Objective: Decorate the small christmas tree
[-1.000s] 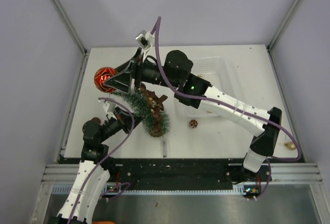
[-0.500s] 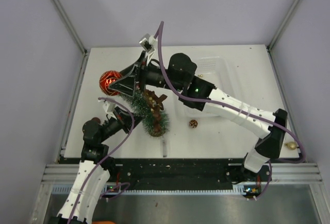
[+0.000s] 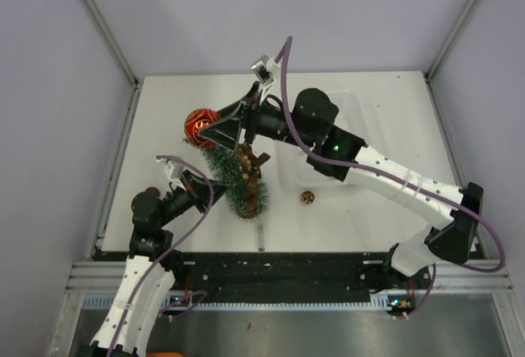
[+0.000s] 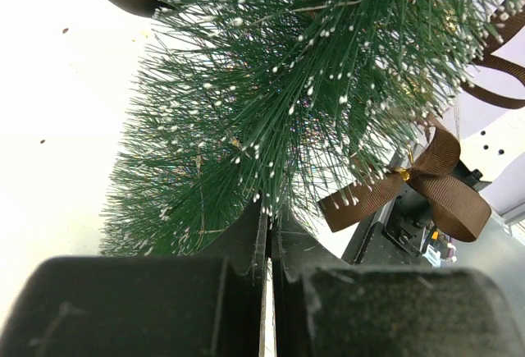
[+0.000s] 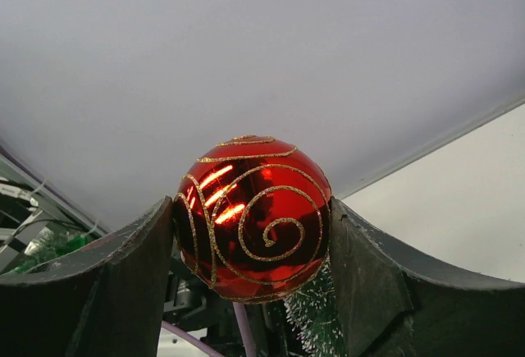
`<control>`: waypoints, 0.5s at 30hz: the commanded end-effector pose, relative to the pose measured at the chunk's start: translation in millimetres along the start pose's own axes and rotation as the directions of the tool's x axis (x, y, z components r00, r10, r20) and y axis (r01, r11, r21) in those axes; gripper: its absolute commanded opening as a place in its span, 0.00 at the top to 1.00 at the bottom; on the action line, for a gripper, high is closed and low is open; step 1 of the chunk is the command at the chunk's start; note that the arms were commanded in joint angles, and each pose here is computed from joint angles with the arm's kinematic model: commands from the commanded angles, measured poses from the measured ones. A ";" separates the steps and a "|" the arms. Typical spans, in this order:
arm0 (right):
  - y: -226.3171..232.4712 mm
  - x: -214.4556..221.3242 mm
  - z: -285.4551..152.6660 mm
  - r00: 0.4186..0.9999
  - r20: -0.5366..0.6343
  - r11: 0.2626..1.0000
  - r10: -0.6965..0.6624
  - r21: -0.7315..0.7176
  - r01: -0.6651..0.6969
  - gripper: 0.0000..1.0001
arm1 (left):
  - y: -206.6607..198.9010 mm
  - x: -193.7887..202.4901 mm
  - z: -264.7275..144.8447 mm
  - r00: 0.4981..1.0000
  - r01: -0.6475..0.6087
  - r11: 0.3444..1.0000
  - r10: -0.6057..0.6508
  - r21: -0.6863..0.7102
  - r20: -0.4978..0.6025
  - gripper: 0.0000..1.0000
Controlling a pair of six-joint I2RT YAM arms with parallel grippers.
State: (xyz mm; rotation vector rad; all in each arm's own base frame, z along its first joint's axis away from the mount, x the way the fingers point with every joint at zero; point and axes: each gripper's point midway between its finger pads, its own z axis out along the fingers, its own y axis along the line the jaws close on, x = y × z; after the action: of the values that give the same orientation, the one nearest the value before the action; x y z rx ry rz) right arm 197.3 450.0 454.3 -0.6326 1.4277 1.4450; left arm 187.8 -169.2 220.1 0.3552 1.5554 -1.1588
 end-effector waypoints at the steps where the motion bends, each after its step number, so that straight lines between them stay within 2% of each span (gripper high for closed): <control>1: 3.6 -33.5 -16.4 0.995 0.098 1.000 -0.026 0.013 0.025 0.70 | -2.7 -11.5 0.5 0.998 -0.053 0.999 0.053 0.007 0.044 1.00; 3: -2.0 -32.5 -19.9 0.995 0.101 0.999 -0.024 0.028 0.021 0.65 | -2.1 -11.2 0.4 0.998 -0.052 0.999 0.052 0.005 0.044 1.00; 7: -12.2 -29.5 -27.4 0.994 0.108 0.998 -0.019 0.055 0.013 0.45 | -2.4 -11.0 0.4 0.998 -0.051 0.999 0.050 0.006 0.043 1.00; 15: -29.8 -17.9 -36.5 0.992 0.117 0.997 0.041 0.067 -0.049 0.32 | -2.0 -10.8 0.7 0.998 -0.052 0.999 0.051 0.006 0.040 1.00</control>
State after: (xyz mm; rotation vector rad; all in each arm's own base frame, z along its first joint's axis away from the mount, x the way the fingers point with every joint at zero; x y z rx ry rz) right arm 211.2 420.3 447.7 -0.5196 1.4112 1.4496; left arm 187.9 -169.2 221.0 0.3572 1.5508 -1.1579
